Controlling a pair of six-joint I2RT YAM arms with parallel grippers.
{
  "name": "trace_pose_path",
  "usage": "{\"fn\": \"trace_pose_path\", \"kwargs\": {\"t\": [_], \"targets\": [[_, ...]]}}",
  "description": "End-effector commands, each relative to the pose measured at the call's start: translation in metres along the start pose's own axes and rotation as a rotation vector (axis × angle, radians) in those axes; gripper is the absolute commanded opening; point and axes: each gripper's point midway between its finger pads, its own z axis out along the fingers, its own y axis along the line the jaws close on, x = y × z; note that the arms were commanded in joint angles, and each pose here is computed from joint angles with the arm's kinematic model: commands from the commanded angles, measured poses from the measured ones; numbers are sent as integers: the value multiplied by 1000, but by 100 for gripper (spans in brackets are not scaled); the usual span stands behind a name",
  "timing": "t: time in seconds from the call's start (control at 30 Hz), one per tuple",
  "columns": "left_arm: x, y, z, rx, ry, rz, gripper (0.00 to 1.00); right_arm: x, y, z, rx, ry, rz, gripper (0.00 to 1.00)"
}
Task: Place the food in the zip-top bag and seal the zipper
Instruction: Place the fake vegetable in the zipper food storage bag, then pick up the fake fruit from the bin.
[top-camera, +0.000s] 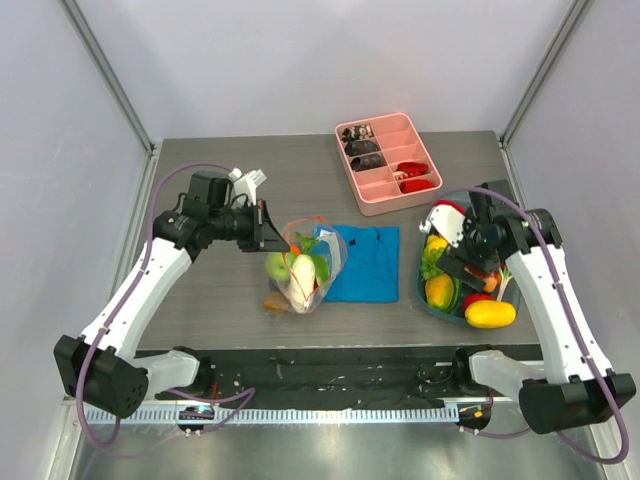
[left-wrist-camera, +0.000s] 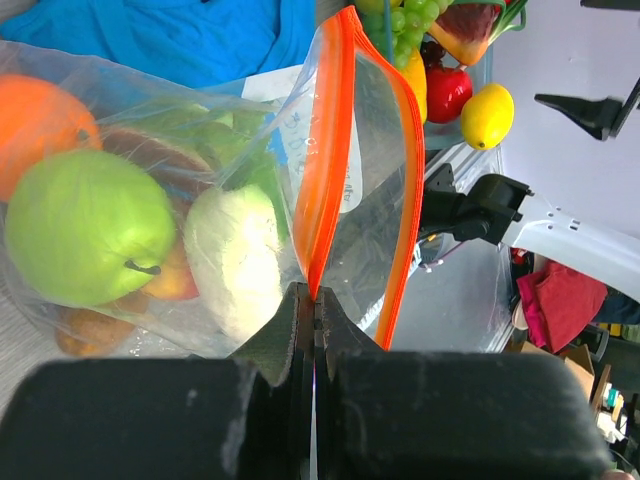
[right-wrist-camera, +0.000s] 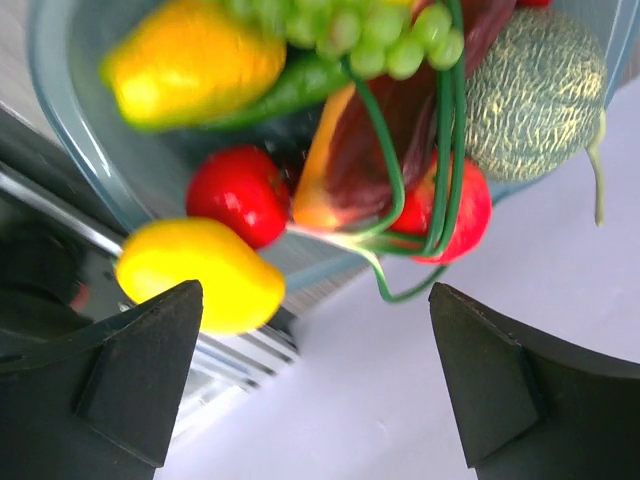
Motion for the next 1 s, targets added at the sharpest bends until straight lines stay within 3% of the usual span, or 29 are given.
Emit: {"fn": "trace_pose_path", "kwargs": {"t": [0.0, 0.27, 0.47, 0.67, 0.97], "targets": [[-10, -10, -5, 40, -38, 59, 1, 53, 15, -9, -56, 223, -199, 99], [-12, -9, -1, 46, -40, 48, 0, 107, 31, -7, -10, 380, -436, 98], [-12, -9, -2, 42, -42, 46, 0, 130, 53, 10, -69, 413, -599, 98], [-12, -9, -3, 38, -53, 42, 0, 124, 63, 22, -142, 374, -581, 96], [-14, -10, -5, 33, -64, 50, 0, 99, 78, 40, -336, 280, -538, 79]]}}
